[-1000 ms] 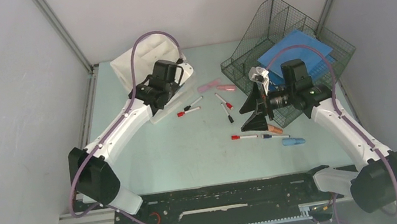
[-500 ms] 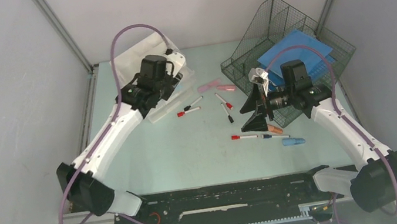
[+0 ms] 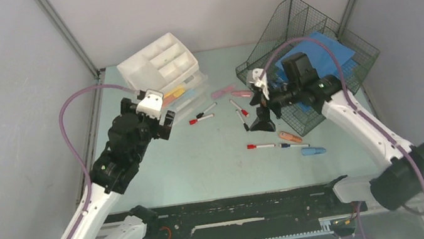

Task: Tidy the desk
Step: Pick up the stationery from the center of the board.

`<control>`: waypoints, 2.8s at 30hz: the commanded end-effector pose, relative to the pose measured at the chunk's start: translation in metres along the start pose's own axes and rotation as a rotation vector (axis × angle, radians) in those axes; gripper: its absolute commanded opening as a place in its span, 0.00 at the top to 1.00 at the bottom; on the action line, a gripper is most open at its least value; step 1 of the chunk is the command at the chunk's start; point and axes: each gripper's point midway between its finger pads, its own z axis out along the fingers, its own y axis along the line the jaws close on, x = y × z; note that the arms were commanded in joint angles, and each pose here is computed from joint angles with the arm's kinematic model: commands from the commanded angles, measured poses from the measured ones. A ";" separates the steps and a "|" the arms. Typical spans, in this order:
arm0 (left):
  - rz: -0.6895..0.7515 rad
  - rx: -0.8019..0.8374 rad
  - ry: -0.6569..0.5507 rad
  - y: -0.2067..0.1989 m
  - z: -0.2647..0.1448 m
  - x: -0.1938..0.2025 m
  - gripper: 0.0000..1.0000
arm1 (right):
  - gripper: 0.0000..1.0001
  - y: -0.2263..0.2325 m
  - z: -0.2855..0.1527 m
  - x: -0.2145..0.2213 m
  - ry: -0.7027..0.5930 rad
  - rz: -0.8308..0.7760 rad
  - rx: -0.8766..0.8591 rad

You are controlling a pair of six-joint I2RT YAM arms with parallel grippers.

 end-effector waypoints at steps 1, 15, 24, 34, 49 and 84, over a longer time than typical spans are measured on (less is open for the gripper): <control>-0.073 -0.103 -0.090 0.016 -0.003 0.000 0.00 | 0.01 -0.041 0.009 -0.015 0.112 -0.142 0.032; -0.111 -0.130 -0.132 0.019 -0.006 0.001 0.00 | 0.23 -0.169 0.092 0.026 0.496 -0.382 -0.029; -0.103 -0.141 -0.128 0.021 -0.006 0.002 0.00 | 0.27 -0.231 0.141 0.061 0.546 -0.590 -0.022; -0.097 -0.161 -0.123 0.027 -0.007 0.004 0.00 | 0.33 -0.275 0.175 0.079 0.530 -0.659 0.064; -0.097 -0.160 -0.127 0.028 -0.008 0.004 0.00 | 0.38 -0.261 0.173 0.054 0.305 -0.626 0.020; -0.083 -0.172 -0.109 0.030 -0.004 0.010 0.00 | 0.38 -0.283 0.186 0.112 0.416 -0.729 -0.024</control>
